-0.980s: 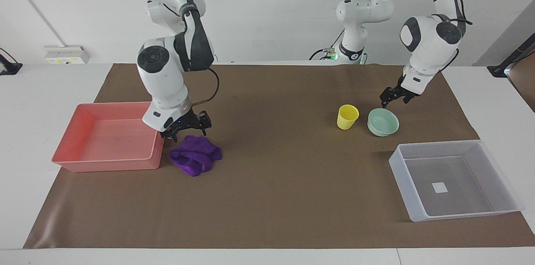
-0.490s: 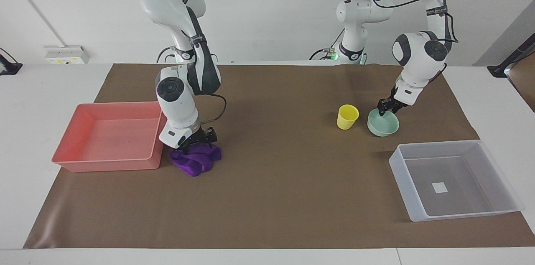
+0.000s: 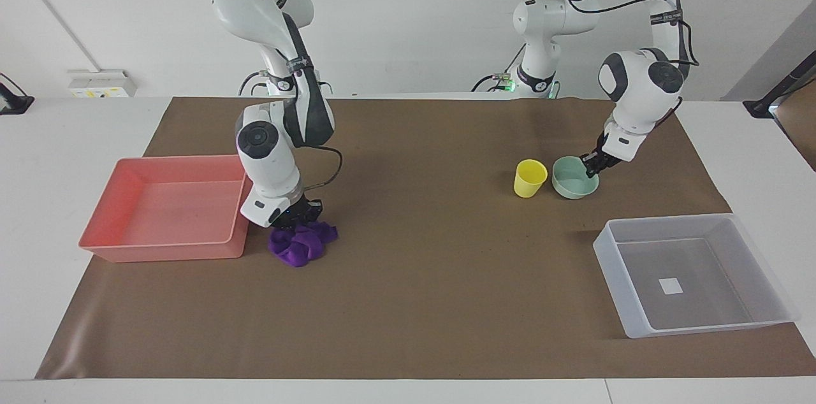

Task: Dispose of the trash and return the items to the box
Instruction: 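Grasp the green bowl with the left gripper while the right gripper grasps the cloth, then place the bowl in the clear bin while the right gripper drops the cloth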

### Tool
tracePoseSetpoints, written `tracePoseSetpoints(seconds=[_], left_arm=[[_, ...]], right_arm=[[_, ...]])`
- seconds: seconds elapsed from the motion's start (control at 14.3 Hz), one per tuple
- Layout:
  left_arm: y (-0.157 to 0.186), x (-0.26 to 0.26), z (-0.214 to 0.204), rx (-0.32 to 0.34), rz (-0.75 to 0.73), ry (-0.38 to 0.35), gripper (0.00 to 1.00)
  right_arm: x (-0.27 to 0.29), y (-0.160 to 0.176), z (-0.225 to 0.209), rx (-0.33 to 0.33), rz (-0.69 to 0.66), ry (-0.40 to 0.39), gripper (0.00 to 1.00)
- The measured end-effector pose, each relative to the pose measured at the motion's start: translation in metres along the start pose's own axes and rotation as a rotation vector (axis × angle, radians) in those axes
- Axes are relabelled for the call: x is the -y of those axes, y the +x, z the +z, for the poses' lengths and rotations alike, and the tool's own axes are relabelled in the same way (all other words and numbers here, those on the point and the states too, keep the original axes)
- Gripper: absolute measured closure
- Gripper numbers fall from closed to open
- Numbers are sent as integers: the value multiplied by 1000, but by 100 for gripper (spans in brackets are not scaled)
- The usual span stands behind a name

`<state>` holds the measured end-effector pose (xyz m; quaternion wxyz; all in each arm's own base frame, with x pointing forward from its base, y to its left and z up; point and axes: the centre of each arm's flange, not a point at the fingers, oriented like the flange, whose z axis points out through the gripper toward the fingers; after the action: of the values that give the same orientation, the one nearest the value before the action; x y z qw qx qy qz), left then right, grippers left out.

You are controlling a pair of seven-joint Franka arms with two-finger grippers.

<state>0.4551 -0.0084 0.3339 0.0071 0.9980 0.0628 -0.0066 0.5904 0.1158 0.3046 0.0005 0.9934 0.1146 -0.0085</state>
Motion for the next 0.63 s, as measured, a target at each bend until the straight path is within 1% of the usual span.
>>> tracePoseSetpoints(seconds=[0.07, 0.14, 0.21, 0.28, 0.35, 0.42, 0.49, 0.56, 0.63], left_arm=[[5, -1, -12, 4, 0, 0, 94], [12, -3, -36, 21, 1, 1, 96], [22, -5, -73, 36, 3, 2, 96], [32, -7, -116, 37, 4, 1, 96], [43, -9, -158, 15, 1, -4, 96], [55, -8, -187, -25, -12, -16, 96], [70, -2, -202, -62, -41, -41, 96], [89, 9, -201, -92, -77, -70, 96], [112, 22, -190, -124, -114, -90, 96]], right_arm=[[0, 1, -8, 8, 0, 1, 89], [0, 2, -24, 15, 0, 2, 89], [-1, 4, -44, 8, 1, 3, 89], [-2, 4, -66, -9, 4, 3, 89], [-4, 1, -91, -23, 8, 4, 89], [-7, -4, -116, -30, 14, 5, 89], [-10, -12, -142, -28, 21, 7, 89], [-16, -20, -166, -21, 32, 8, 89], [-27, -29, -188, -17, 50, 8, 89]])
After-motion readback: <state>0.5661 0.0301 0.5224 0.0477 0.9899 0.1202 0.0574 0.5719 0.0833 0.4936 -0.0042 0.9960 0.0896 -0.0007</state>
